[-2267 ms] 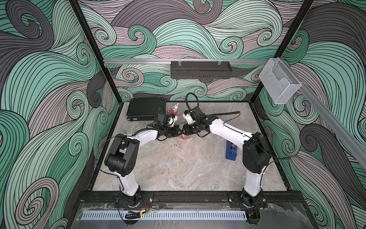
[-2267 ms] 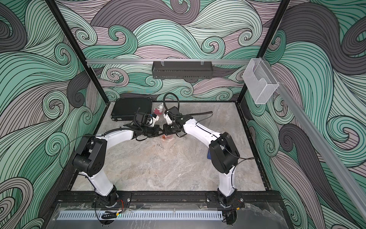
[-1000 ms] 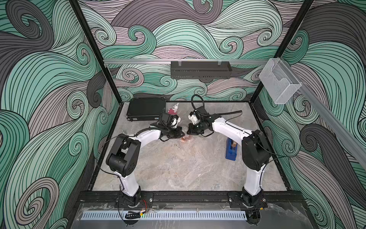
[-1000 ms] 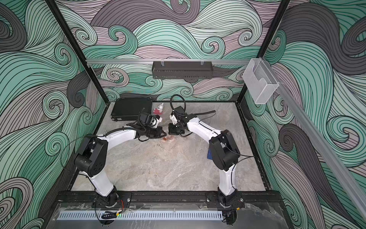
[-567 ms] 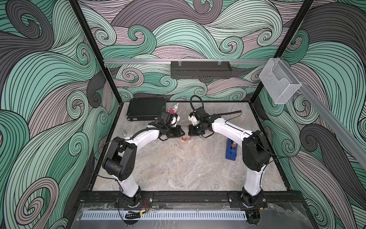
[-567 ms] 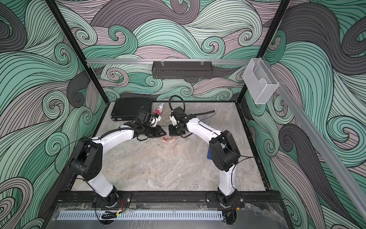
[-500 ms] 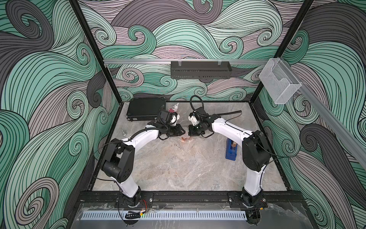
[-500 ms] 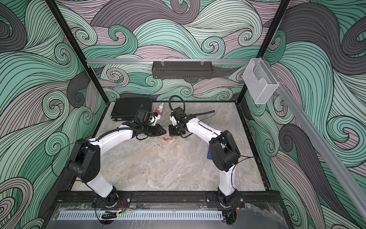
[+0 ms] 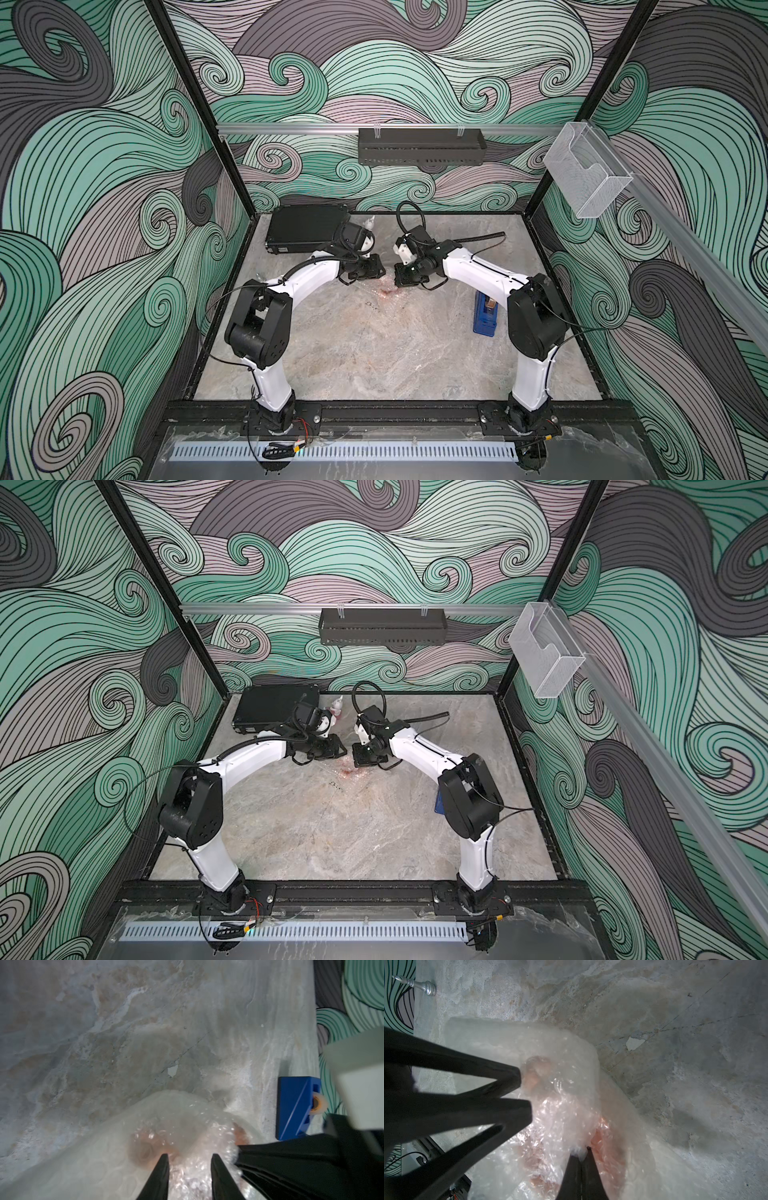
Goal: Wrap mugs in bubble wrap
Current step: Wrap the mug in bubble wrap.
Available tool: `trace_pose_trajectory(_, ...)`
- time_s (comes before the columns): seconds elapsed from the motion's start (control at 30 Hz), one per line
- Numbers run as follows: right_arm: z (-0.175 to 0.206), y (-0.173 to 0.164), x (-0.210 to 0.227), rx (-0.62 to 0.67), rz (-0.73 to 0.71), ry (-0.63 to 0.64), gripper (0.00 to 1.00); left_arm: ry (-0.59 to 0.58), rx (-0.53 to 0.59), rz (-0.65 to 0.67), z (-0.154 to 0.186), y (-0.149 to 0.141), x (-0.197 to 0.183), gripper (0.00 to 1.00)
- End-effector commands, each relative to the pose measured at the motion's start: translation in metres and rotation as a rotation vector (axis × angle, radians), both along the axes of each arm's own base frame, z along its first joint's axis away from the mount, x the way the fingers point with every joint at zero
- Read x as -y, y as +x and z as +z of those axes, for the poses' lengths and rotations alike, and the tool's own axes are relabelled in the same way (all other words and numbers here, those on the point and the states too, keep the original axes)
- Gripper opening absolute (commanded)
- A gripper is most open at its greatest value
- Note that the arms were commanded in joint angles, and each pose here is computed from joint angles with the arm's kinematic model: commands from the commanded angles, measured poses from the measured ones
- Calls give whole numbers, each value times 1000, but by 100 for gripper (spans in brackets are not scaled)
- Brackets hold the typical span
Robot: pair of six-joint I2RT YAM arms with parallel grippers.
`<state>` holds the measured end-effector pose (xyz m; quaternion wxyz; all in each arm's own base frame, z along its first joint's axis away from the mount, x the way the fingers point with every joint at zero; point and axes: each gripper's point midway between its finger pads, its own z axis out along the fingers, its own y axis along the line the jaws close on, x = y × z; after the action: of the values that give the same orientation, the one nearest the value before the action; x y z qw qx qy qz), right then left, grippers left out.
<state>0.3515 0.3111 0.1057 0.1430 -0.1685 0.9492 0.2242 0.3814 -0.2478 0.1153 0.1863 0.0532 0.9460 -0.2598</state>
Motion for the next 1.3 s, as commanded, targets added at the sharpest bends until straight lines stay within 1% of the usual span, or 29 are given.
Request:
trace_pose_trajectory(0.0, -3, -14, 4, -28, 20, -30, 0, 80, -31, -26, -17, -11, -4, 34)
trace_pose_trajectory(0.17, 9, -12, 0, -9, 20, -5, 0, 125, -52, -52, -30, -24, -2, 34)
trace_pose_trajectory(0.33, 21, -8, -2, 14, 12, 15, 0, 150, -43, -50, -27, -32, -3, 33)
trace_pose_trajectory(0.37, 23, -8, -2, 18, 9, 18, 2, 164, -38, -47, -26, -34, -5, 33)
trace_pose_trajectory(0.43, 28, -9, -1, 24, 4, 24, 10, 180, -30, -45, -25, -36, -6, 34)
trace_pose_trajectory(0.53, 41, -11, 2, 50, -19, 44, 24, 209, -29, -38, -28, -38, -8, 33)
trace_pose_trajectory(0.63, 53, -13, 9, 83, -48, 63, 34, 223, -36, -35, -33, -39, -7, 33)
trace_pose_trajectory(0.67, 57, -14, 12, 92, -59, 63, 39, 222, -38, -34, -33, -39, -7, 33)
trace_pose_trajectory(0.77, 57, -15, 23, 121, -100, 42, 46, 215, -39, -30, -31, -41, -4, 33)
trace_pose_trajectory(0.83, 55, -14, 28, 125, -118, 34, 47, 208, -41, -24, -29, -43, -3, 33)
trace_pose_trajectory(0.87, 55, -14, 28, 117, -119, 43, 46, 201, -42, -20, -27, -44, -1, 34)
trace_pose_trajectory(0.93, 61, -15, 19, 107, -108, 122, 37, 193, -46, -7, -25, -45, 0, 34)
trace_pose_trajectory(1.0, 67, -17, 7, 91, -95, 203, 24, 184, -55, 1, -26, -47, 2, 34)
trace_pose_trajectory(1.13, 61, -15, -10, 26, -78, 265, 0, 185, -62, 7, -29, -49, 4, 34)
trace_pose_trajectory(1.27, 43, -11, -21, -18, -81, 282, 0, 185, -66, 22, -30, -50, 3, 34)
